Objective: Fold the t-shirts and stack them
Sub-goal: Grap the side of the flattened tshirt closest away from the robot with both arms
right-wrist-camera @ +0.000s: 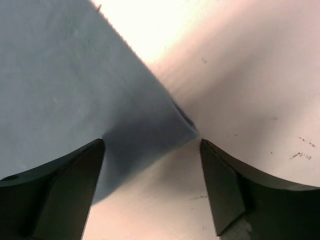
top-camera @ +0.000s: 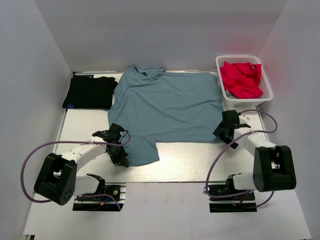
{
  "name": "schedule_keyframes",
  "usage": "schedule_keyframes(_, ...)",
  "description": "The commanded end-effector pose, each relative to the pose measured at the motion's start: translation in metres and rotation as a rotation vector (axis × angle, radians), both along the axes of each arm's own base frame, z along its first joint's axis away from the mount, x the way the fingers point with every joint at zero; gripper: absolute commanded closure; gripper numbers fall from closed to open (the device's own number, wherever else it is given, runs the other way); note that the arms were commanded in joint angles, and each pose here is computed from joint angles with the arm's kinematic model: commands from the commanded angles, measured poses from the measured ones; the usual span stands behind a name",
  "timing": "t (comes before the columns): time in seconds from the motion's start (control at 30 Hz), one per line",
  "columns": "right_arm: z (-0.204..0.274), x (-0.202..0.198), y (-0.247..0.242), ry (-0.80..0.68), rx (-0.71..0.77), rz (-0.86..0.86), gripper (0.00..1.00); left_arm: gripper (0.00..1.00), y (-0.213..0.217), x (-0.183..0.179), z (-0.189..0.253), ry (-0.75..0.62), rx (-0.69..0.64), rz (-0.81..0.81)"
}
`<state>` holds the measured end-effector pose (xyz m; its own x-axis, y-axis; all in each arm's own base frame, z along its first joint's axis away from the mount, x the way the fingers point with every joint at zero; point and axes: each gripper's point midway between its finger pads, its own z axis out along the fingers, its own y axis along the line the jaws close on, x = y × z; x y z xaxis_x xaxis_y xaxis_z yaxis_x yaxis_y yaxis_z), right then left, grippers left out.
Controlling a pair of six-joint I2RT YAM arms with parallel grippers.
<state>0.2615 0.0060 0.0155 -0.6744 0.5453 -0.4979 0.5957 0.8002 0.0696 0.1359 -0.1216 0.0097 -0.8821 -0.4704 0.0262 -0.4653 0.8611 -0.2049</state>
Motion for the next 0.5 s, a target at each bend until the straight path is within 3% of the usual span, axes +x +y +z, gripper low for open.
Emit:
schedule_keyframes(0.0,-0.009,0.008,-0.002,0.01,0.021,-0.06,0.2,1.0,0.002,0.013,0.001,-0.049,0.025,-0.017)
schedule_keyframes(0.13,-0.015,-0.004,-0.003,0.061,0.03,-0.071,0.45,1.0,0.002,0.008,0.006,-0.035,0.02,-0.018)
schedule_keyframes(0.17,-0.015,-0.009,-0.002,0.067,0.03,-0.067,0.55,1.0,0.004,0.002,0.006,-0.011,0.03,-0.019)
schedule_keyframes(0.2,-0.016,-0.013,-0.004,0.072,0.028,-0.072,0.87,1.0,0.003,-0.002,0.007,0.005,0.022,-0.021)
schedule_keyframes(0.23,-0.018,-0.02,-0.005,0.093,0.025,-0.071,1.0,1.0,0.004,-0.007,0.007,0.023,0.021,-0.033)
schedule_keyframes(0.47,-0.014,-0.066,-0.003,0.185,0.045,-0.071,1.0,1.0,0.0,-0.046,0.02,0.145,-0.056,-0.065)
